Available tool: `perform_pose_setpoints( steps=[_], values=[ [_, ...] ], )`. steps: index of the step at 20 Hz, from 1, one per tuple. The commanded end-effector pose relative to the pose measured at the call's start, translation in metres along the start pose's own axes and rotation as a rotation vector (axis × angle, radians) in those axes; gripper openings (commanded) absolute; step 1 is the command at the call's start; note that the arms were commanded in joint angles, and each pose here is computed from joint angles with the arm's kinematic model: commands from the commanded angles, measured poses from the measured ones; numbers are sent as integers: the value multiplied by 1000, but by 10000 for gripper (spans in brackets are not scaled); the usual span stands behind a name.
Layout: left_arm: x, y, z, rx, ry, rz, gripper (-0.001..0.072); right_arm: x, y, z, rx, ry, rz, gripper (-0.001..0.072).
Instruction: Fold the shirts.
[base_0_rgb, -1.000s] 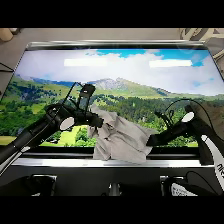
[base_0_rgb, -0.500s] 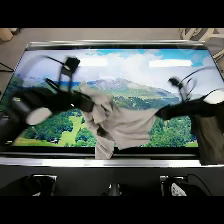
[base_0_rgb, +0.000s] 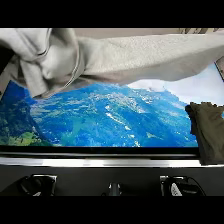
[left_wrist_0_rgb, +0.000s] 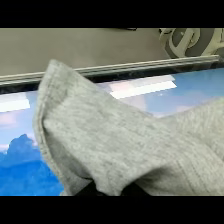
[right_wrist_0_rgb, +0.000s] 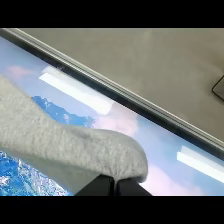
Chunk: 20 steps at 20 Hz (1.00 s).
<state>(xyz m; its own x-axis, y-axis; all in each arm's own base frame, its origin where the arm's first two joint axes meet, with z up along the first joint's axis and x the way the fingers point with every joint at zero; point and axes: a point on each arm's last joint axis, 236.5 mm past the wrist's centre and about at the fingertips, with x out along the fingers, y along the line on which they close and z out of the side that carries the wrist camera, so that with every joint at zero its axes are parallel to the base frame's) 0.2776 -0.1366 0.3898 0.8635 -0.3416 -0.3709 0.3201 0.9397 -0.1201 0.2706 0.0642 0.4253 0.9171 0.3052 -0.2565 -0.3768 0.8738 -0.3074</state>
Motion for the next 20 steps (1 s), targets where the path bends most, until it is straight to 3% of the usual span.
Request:
perform_pose_setpoints(
  steps=[1, 6, 12, 15, 20],
  values=[
    [-13, 15, -36, -12, 152, 53, 37, -25, 2, 4, -13, 12, -36, 19],
    [17, 15, -80, -4, 293, 81, 37, -4, -20, -28, -13, 145, -74, 19],
    [120, 26, -284, 59, 830, 183, 36, 138, -4, -205, 136, 692, 302, 19],
    [185, 19, -341, -110, 892, 125, 37, 226, 4, -276, 263, 746, 399, 19],
    [270, 76, -333, -430, 810, 179, 37, 315, 22, -329, 495, 680, 440, 21]
  ],
)
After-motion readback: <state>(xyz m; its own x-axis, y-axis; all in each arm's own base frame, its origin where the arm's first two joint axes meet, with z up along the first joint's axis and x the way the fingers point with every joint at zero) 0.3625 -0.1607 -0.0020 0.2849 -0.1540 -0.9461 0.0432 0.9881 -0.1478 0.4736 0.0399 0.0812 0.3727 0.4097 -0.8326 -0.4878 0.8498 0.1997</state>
